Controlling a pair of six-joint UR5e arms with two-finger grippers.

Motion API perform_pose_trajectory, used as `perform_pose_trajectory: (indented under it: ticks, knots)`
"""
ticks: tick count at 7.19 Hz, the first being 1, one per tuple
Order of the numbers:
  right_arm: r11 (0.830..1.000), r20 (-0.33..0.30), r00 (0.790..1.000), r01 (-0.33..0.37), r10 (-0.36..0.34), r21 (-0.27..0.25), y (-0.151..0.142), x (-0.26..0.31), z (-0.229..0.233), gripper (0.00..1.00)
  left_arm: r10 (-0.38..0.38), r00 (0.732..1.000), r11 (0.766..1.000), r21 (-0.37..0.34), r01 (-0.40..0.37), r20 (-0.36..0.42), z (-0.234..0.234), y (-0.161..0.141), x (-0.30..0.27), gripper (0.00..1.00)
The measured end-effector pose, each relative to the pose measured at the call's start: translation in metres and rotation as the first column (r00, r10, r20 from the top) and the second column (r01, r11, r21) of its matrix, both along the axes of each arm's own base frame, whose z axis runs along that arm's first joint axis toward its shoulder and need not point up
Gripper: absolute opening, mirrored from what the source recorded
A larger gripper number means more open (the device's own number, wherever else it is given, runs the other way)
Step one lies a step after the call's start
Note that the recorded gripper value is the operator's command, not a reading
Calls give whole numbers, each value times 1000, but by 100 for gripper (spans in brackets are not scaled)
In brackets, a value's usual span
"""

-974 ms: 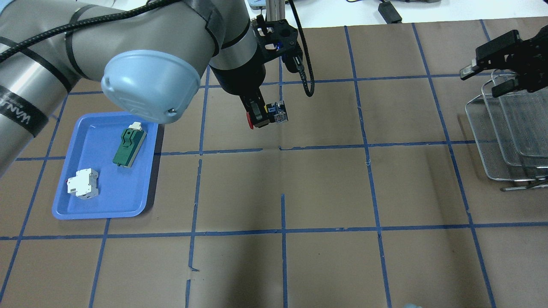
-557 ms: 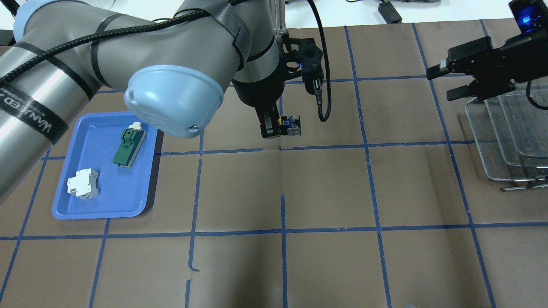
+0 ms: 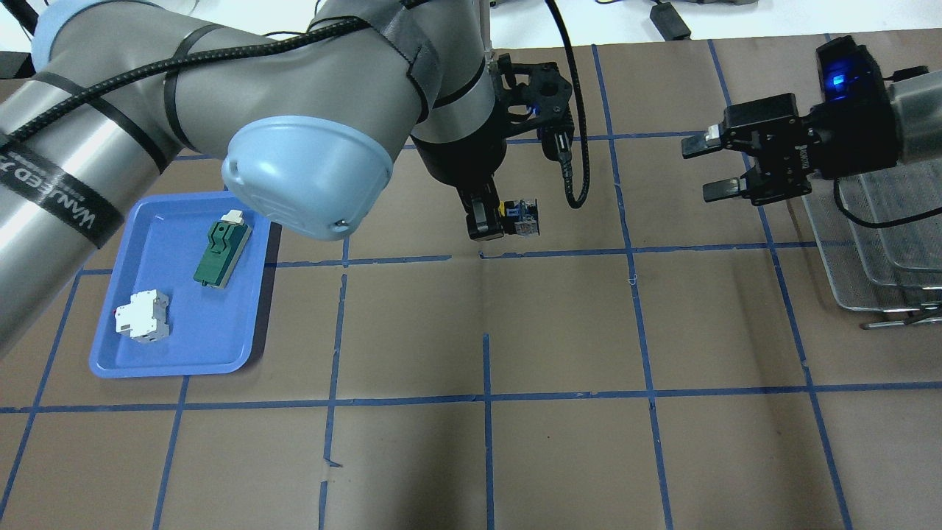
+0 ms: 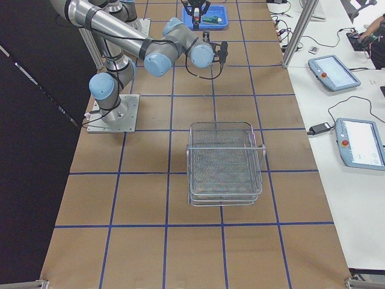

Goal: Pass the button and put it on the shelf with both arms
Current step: 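Move the right gripper toward the held button and close on its body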

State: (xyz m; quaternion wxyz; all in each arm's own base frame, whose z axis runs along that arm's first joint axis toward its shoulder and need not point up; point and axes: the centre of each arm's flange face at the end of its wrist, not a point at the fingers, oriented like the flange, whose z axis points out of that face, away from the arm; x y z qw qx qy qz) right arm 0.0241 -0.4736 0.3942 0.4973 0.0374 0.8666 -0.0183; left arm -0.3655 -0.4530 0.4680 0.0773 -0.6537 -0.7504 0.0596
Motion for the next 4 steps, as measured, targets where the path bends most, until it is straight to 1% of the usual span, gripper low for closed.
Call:
perform_pose_trajectory:
  ticks: [1, 2, 3, 4]
  knots:
    - [999, 29, 999, -45, 45, 9, 1, 29, -4, 100, 22, 999, 1000, -2, -23, -31, 1, -1, -2, 0]
    - [997, 53, 996, -74, 73, 31, 4, 50, -11, 100, 54, 997, 999, -1, -55, -62, 2, -2, -3, 0]
    - [996, 80, 994, -81, 77, 45, 7, 61, -15, 100, 81, 993, 997, 9, -80, -87, 1, -2, -4, 0]
    - [996, 107, 992, -73, 67, 45, 7, 66, -16, 100, 96, 991, 995, 15, -95, -98, 2, -2, -5, 0]
